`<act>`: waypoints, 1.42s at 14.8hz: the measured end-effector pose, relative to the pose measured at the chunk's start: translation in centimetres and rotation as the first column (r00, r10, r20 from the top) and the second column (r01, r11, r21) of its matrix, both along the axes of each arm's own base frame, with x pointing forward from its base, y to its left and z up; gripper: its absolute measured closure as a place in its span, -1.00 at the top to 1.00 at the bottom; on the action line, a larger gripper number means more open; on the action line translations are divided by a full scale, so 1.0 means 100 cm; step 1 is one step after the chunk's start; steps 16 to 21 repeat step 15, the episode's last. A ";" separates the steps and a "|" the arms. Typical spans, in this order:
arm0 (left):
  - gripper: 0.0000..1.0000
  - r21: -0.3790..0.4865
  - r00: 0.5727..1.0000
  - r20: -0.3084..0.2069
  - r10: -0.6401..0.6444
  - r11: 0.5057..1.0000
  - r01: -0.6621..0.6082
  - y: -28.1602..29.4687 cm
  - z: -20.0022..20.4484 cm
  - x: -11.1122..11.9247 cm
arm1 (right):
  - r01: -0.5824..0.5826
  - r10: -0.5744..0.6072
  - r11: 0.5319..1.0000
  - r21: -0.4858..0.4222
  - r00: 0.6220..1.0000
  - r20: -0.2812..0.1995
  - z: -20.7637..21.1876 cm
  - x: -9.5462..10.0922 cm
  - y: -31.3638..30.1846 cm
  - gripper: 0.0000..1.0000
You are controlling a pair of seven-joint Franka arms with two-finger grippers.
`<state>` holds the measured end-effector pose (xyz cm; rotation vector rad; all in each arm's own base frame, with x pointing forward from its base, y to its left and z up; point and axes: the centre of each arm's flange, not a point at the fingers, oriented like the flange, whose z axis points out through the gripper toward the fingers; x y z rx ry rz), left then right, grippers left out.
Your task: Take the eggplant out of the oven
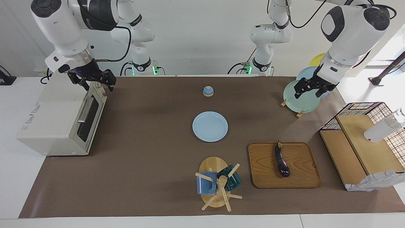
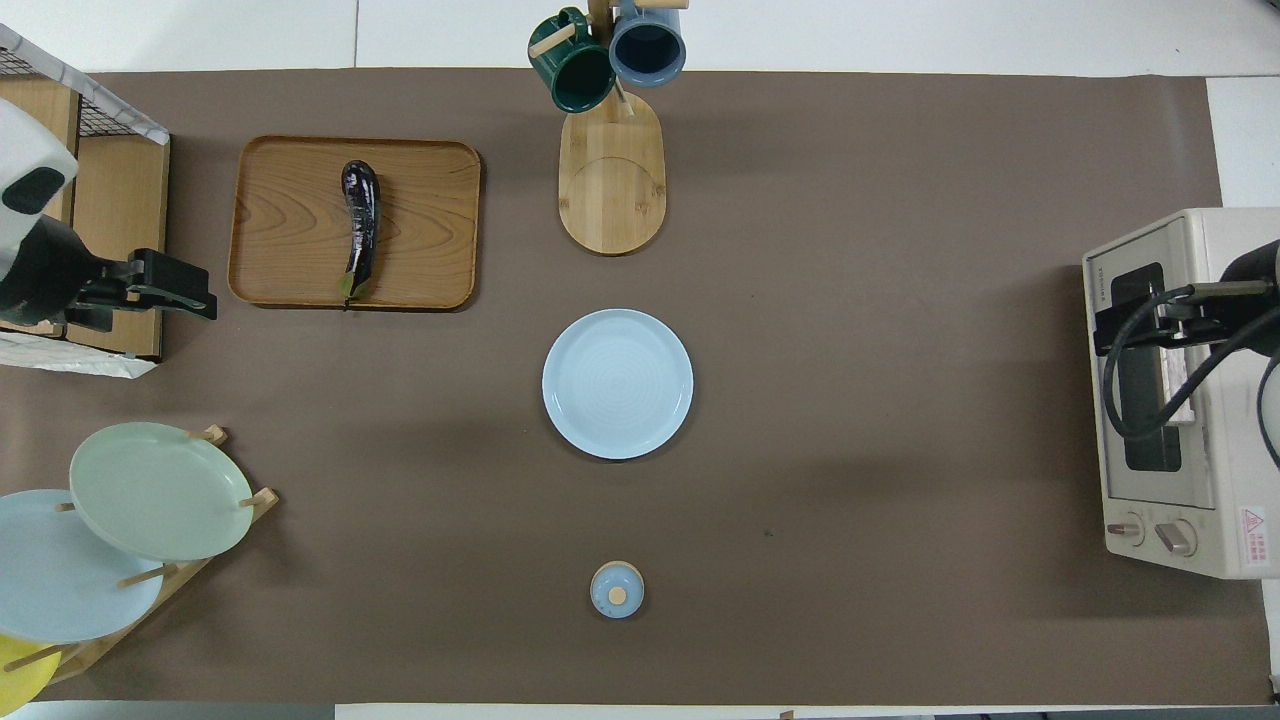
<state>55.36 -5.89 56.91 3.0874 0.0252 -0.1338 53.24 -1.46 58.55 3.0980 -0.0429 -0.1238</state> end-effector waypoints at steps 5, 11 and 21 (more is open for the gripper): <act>1.00 0.009 0.997 -0.074 -0.008 1.000 0.008 -0.006 0.006 -0.012 | -0.002 0.002 1.000 0.000 1.000 -0.004 0.001 -0.001 0.001 1.00; 1.00 0.007 0.999 -0.037 -0.001 1.000 0.001 -0.002 0.028 -0.013 | -0.008 0.008 1.000 0.001 1.000 -0.005 0.000 -0.001 0.005 1.00; 1.00 0.007 0.999 -0.034 0.000 1.000 0.000 -0.001 0.028 -0.012 | -0.005 0.005 1.000 0.001 1.000 -0.005 0.000 -0.001 0.003 1.00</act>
